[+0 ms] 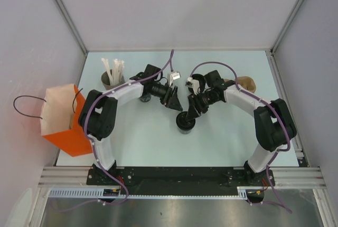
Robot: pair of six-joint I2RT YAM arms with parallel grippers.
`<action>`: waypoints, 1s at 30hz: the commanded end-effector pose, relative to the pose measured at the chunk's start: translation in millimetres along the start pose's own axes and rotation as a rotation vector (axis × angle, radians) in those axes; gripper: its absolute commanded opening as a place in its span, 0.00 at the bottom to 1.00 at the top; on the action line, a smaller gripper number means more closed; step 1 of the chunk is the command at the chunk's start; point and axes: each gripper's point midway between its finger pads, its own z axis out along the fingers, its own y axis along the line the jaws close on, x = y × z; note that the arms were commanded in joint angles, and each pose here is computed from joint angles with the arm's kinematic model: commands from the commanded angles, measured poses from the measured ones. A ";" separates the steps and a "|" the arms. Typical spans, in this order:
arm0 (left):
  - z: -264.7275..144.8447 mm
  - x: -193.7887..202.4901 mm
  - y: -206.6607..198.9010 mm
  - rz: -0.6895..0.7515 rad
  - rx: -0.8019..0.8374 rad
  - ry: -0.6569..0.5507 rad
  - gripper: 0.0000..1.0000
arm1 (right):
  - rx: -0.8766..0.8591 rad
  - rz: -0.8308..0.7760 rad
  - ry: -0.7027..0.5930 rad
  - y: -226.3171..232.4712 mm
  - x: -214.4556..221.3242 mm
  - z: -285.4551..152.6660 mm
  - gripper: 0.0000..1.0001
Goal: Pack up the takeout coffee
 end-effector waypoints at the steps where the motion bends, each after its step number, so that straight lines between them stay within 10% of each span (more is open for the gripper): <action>1: 4.4 -14.8 -9.2 0.033 0.066 -0.029 0.69 | 0.072 0.000 0.089 -20.8 24.1 12.4 0.52; 30: 21.8 66.3 44.5 0.006 -0.224 0.216 0.48 | 0.096 0.012 0.104 -28.8 28.4 13.4 0.52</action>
